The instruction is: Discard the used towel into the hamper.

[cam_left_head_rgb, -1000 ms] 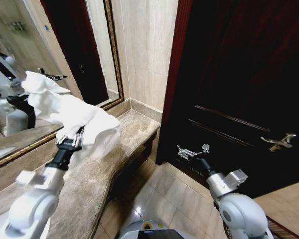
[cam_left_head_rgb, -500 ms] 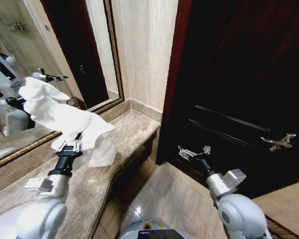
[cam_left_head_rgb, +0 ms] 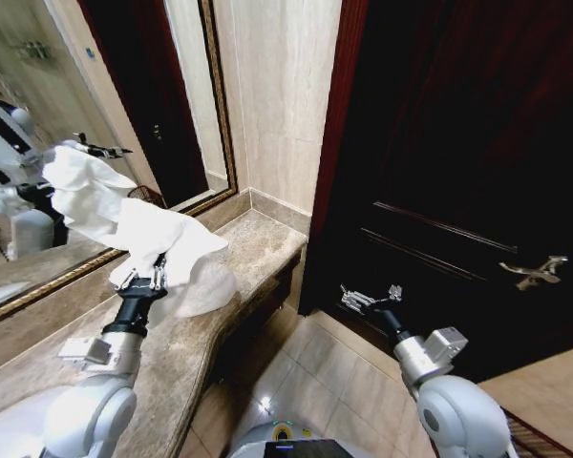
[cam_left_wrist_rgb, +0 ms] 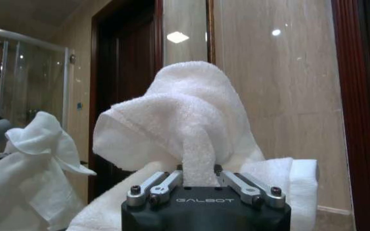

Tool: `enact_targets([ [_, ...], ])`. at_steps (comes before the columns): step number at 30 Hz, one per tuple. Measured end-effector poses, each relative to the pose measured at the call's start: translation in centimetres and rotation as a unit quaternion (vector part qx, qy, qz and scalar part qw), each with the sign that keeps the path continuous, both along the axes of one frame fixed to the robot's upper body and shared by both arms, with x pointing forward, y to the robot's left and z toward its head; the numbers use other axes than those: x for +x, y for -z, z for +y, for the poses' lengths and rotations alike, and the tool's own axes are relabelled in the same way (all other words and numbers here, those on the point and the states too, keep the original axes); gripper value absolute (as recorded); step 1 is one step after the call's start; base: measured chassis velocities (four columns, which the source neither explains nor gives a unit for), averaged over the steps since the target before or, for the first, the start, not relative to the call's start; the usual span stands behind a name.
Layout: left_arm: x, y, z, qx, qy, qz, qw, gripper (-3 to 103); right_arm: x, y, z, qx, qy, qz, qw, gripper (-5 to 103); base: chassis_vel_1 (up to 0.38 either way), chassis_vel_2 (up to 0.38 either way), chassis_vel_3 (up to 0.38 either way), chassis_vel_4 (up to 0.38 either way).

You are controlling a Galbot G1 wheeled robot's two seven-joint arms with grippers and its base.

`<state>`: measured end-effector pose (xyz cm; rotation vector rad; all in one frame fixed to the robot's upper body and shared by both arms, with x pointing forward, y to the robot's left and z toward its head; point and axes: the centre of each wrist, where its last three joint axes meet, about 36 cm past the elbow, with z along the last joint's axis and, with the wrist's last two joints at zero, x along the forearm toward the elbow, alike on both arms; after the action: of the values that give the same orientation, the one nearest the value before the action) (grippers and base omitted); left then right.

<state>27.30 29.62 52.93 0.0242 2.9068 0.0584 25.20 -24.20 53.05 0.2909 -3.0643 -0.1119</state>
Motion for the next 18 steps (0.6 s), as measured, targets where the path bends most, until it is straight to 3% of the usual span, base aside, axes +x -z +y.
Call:
enact_targets([
  [7, 0.09, -0.03, -0.22, -0.005, 0.002, -0.004, 1.0, 14, 0.02, 0.0, 0.02, 0.0, 0.0, 0.0, 1.0, 100, 0.105, -0.122, -0.119, 0.116],
  [18, -0.15, -0.55, -0.55, -0.004, 0.01, -0.013, 0.9999, 14, -0.06, 0.11, 0.07, 0.003, 0.0, 0.001, 1.0, 100, 0.225, -0.219, -0.209, 0.218],
])
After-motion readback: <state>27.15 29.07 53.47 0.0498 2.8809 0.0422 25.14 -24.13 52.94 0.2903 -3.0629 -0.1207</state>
